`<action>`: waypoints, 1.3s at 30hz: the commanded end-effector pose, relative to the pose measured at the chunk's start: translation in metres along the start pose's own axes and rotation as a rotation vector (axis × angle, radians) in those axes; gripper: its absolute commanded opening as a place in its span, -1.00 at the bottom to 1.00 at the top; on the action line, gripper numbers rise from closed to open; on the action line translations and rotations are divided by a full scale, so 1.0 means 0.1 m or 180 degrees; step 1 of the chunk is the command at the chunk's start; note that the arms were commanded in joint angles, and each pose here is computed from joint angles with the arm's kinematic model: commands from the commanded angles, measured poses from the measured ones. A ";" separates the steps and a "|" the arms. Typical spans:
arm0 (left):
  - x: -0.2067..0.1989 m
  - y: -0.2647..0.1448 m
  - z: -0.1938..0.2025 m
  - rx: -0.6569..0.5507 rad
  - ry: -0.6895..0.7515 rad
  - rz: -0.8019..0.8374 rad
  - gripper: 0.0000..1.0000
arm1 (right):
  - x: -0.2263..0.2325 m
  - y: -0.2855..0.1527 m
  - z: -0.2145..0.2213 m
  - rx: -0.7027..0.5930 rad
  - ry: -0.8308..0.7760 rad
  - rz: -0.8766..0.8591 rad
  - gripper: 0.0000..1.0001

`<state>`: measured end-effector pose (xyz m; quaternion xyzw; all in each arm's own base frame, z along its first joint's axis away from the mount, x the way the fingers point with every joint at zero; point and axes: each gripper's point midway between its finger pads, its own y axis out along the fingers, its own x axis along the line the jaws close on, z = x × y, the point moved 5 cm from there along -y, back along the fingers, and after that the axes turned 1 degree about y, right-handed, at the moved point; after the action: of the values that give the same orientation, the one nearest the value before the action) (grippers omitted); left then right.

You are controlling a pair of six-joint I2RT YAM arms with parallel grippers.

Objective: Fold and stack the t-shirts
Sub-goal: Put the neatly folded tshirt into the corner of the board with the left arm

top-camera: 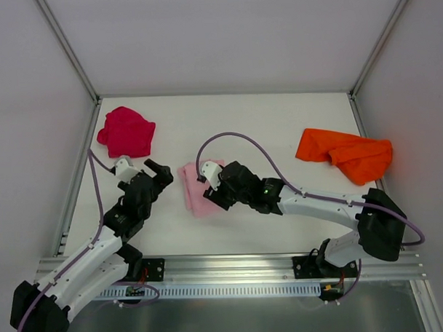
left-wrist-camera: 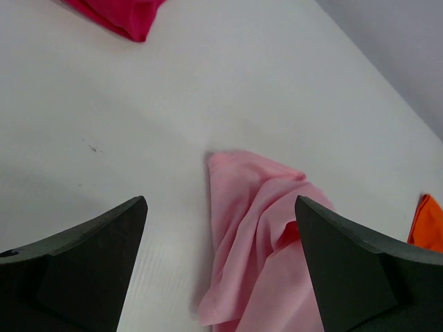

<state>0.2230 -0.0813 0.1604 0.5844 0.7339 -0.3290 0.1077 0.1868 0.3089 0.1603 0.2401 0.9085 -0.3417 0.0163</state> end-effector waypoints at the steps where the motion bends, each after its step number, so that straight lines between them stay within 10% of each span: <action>1: -0.21 0.07 0.16 0.0264 0.0241 0.0419 0.80 | -0.14 0.06 -0.07 -0.0131 0.0205 0.0184 0.19; 17: -0.69 -0.19 0.20 0.0435 0.0566 0.1630 0.66 | -0.62 0.12 0.20 0.0034 0.0784 0.0983 0.21; 19: -0.73 -0.20 0.25 0.0490 0.0599 0.1767 0.15 | -0.71 0.07 0.25 0.0041 0.0889 0.1175 0.20; 20: -0.75 -0.18 0.28 0.0537 0.0621 0.1777 -0.64 | -0.75 0.02 0.29 0.0014 0.0946 0.1199 0.19; 22: -0.75 -0.14 0.32 0.0588 0.0656 0.1750 -1.00 | -0.76 -0.02 0.29 -0.0069 0.1007 0.1210 0.19; 39: -0.91 -0.16 0.63 0.0847 0.0929 0.2230 -1.00 | -0.73 0.01 0.35 -0.0044 0.1055 0.1165 0.19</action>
<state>0.2176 -0.1857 0.1679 0.8355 0.4633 -0.2938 0.0325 0.2415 0.2501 0.1322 0.4406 0.8349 -0.3232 -0.0658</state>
